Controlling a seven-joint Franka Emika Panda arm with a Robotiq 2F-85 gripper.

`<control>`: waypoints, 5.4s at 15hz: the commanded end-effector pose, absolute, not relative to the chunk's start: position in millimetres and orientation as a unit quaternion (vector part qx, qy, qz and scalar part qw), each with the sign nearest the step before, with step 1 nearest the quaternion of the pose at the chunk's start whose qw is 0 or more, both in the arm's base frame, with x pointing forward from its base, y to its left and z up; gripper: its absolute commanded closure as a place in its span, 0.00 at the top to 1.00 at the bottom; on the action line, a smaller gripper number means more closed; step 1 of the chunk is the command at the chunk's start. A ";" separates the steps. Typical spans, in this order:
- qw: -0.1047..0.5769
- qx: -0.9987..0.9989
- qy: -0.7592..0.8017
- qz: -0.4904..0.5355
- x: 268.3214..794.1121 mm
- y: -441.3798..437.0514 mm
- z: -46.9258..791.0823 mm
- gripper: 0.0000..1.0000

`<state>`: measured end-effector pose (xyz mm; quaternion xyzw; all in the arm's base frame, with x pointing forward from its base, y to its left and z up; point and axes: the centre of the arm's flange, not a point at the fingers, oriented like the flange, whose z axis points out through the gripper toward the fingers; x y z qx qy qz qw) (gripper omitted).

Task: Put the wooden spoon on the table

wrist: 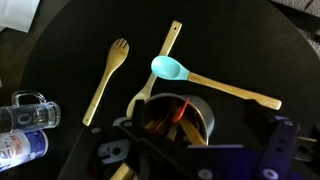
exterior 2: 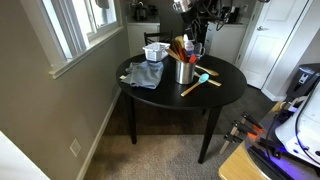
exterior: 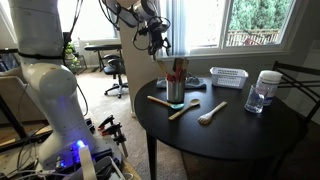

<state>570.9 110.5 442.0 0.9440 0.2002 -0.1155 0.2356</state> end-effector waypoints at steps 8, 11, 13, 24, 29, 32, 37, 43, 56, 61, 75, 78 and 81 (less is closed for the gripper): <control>0.236 0.944 0.199 -0.116 571.1 109.4 442.0 1.00; 0.245 0.939 0.214 -0.113 582.8 132.9 433.2 1.00; 0.253 0.933 0.231 -0.113 589.2 155.6 427.3 1.00; 0.295 0.906 0.281 -0.117 617.4 202.4 386.2 1.00; 0.312 0.898 0.292 -0.104 630.4 212.5 372.0 1.00; 0.334 0.892 0.293 -0.084 637.5 220.6 363.4 1.00; 0.353 0.890 0.282 -0.059 647.2 226.2 359.4 0.98; 0.336 0.899 0.275 -0.055 656.0 225.8 366.5 0.46; 0.305 0.915 0.256 -0.069 656.6 220.9 398.3 0.06; 0.288 0.922 0.255 -0.049 654.2 223.1 425.1 0.06; 0.223 0.956 0.184 0.041 646.2 230.3 533.9 0.06; 0.217 0.958 0.176 0.063 644.1 227.9 555.9 0.06; 0.216 0.958 0.168 0.087 639.3 226.2 581.5 0.06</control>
